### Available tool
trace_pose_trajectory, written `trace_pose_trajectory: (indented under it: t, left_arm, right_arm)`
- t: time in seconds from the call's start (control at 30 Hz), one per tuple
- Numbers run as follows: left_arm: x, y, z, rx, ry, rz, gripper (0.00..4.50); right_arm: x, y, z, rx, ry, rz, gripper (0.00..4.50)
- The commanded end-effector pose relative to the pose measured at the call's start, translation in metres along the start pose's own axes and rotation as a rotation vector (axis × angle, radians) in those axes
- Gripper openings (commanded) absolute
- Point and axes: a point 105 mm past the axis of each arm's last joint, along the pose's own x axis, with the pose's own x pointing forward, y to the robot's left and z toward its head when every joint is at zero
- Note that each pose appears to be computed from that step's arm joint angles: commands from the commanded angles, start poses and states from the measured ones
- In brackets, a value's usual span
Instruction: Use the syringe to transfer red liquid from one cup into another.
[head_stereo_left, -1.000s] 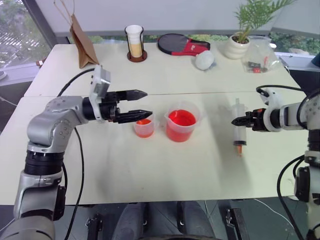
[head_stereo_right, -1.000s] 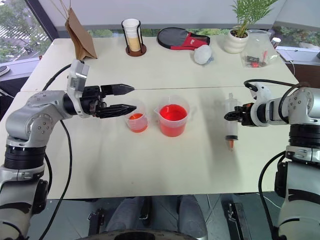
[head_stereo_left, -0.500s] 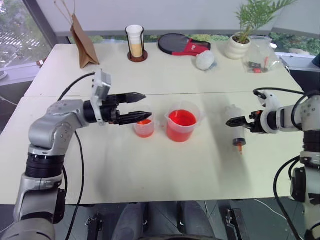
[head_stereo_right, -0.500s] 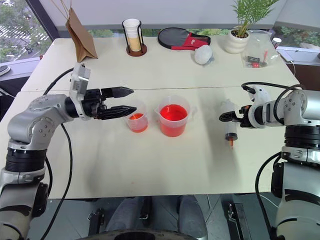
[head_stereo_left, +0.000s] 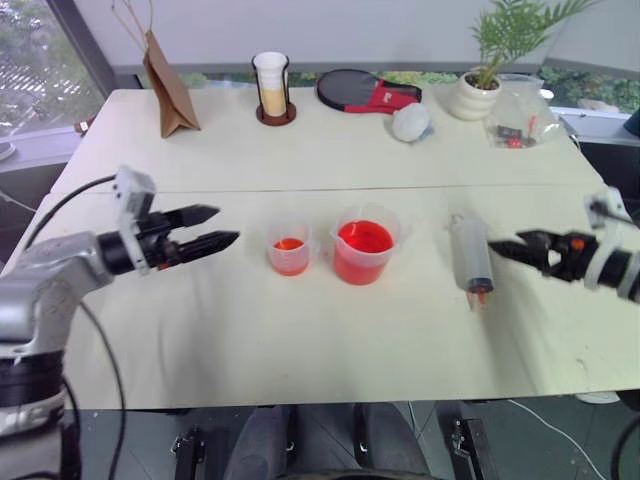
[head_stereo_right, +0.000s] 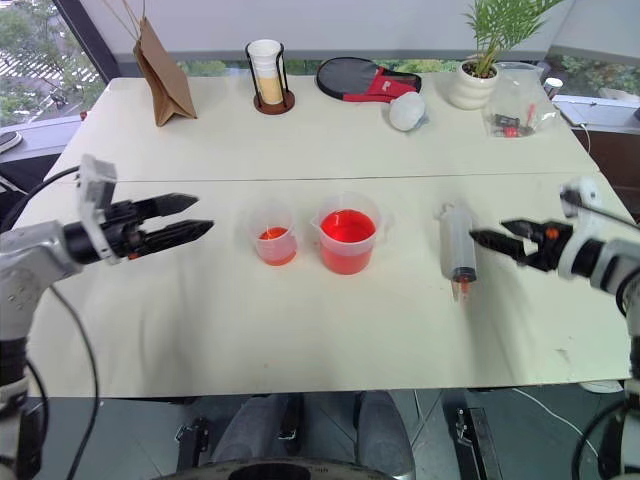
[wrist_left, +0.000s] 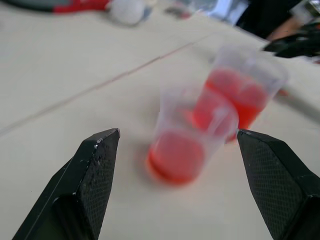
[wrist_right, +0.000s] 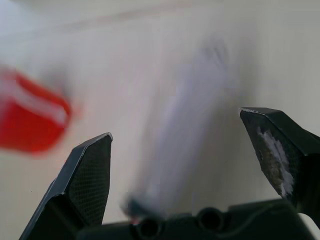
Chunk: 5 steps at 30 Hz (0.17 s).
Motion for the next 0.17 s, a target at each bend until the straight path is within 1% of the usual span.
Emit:
trace_pose_trajectory:
  t: [0.03, 0.1, 0.17]
  left_arm:
    - [-0.012, -0.008, -0.008, -0.021, 0.029, 0.019, 3.87]
    - [-0.015, -0.008, -0.019, -0.050, 0.058, 0.032, 3.87]
    - [-0.019, -0.008, -0.026, -0.072, 0.078, 0.037, 3.87]
  right_arm:
    - [-0.016, -0.011, 0.013, -0.088, -0.064, -0.036, 4.46]
    - [-0.013, -0.018, 0.003, -0.104, -0.036, -0.051, 4.46]
    - [-0.011, -0.023, 0.003, -0.108, -0.049, -0.071, 4.46]
